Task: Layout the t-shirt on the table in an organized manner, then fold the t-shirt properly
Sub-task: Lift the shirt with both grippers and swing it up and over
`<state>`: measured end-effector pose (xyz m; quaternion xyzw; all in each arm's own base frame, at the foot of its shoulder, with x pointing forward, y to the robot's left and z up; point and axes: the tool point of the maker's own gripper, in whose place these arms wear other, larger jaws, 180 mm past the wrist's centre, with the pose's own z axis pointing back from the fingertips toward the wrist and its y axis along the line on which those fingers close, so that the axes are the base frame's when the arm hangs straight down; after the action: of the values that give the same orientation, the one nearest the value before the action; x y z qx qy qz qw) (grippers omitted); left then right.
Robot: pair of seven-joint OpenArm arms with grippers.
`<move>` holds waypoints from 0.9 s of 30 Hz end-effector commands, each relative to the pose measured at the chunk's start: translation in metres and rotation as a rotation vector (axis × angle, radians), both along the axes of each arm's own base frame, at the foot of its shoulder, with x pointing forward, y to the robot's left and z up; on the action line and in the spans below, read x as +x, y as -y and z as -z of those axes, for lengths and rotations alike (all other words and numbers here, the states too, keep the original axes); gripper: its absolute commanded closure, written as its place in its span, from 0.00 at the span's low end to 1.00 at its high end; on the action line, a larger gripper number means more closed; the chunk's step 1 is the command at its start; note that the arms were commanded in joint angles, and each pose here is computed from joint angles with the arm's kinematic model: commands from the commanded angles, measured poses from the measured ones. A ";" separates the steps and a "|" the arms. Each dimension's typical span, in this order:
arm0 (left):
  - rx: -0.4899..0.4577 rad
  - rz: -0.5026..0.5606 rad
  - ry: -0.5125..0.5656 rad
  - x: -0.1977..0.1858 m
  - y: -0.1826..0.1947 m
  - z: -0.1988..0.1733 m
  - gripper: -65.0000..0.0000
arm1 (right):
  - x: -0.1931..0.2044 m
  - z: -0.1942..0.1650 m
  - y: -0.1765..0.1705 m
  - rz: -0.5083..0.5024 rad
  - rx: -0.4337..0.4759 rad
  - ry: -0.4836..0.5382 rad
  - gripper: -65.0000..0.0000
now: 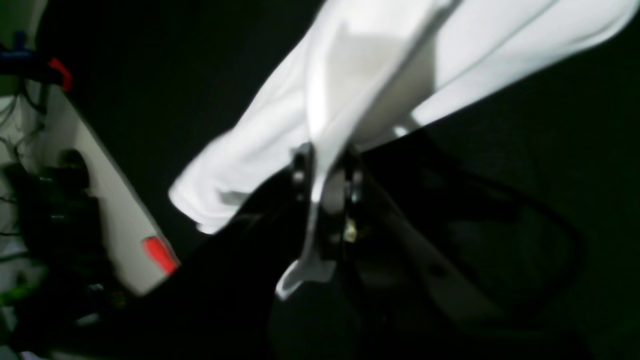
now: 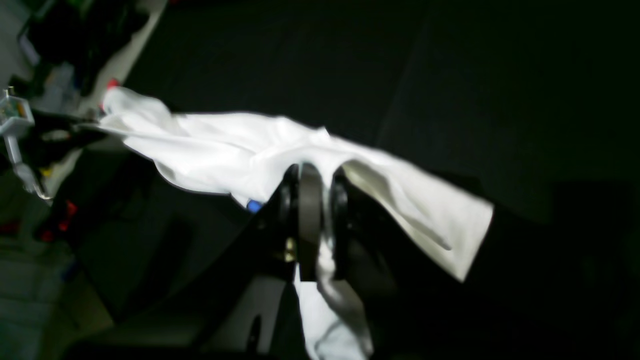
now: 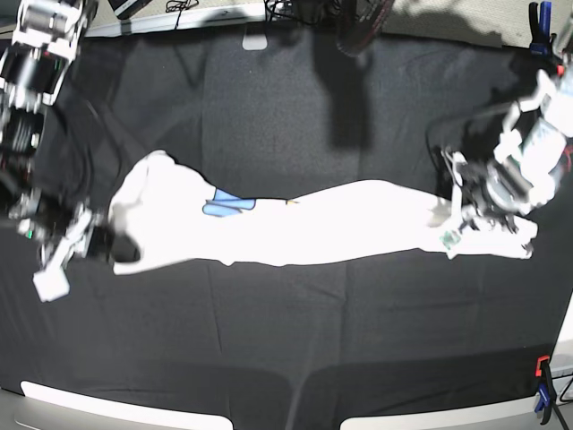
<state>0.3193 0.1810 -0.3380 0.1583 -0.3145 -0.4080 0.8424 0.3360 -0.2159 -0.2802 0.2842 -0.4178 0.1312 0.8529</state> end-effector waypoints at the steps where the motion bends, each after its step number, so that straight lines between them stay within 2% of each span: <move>1: 0.021 -0.006 0.066 0.003 -0.003 -0.016 1.00 | -0.001 -0.017 0.003 -0.005 -0.009 0.058 1.00; 4: 0.083 -0.025 0.129 -0.013 -0.003 -0.028 1.00 | -0.027 -0.007 0.008 0.010 -0.037 0.035 1.00; 7: 0.131 -0.035 0.179 -0.030 -0.003 -0.037 1.00 | -0.050 -0.003 0.020 0.082 -0.012 0.028 1.00; 9: 0.143 -0.035 0.190 -0.043 -0.001 -0.039 1.00 | -0.063 -0.004 0.030 0.147 0.014 0.039 1.00; 12: 0.142 -0.023 0.191 -0.063 0.006 -0.043 1.00 | -0.085 -0.005 0.043 0.228 0.003 0.045 1.00; 16: 0.138 -0.007 0.194 -0.090 0.015 -0.056 1.00 | -0.117 -0.008 0.043 0.230 -0.049 0.005 1.00; 19: 0.172 -0.029 0.176 -0.106 0.009 -0.049 1.00 | -0.132 -0.028 0.037 0.216 -0.039 0.047 1.00; 22: 0.204 -0.059 0.140 -0.124 0.000 -0.041 1.00 | -0.140 -0.062 0.036 0.232 -0.012 0.163 1.00; 27: 0.230 -0.121 0.122 -0.151 -0.011 -0.034 1.00 | -0.160 -0.084 0.061 0.325 -0.109 0.211 1.00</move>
<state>0.1640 0.1867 -0.3142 0.2798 -0.2932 -0.3895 0.8271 0.1731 -0.2777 -0.2092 0.1569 -0.5196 0.0282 0.8394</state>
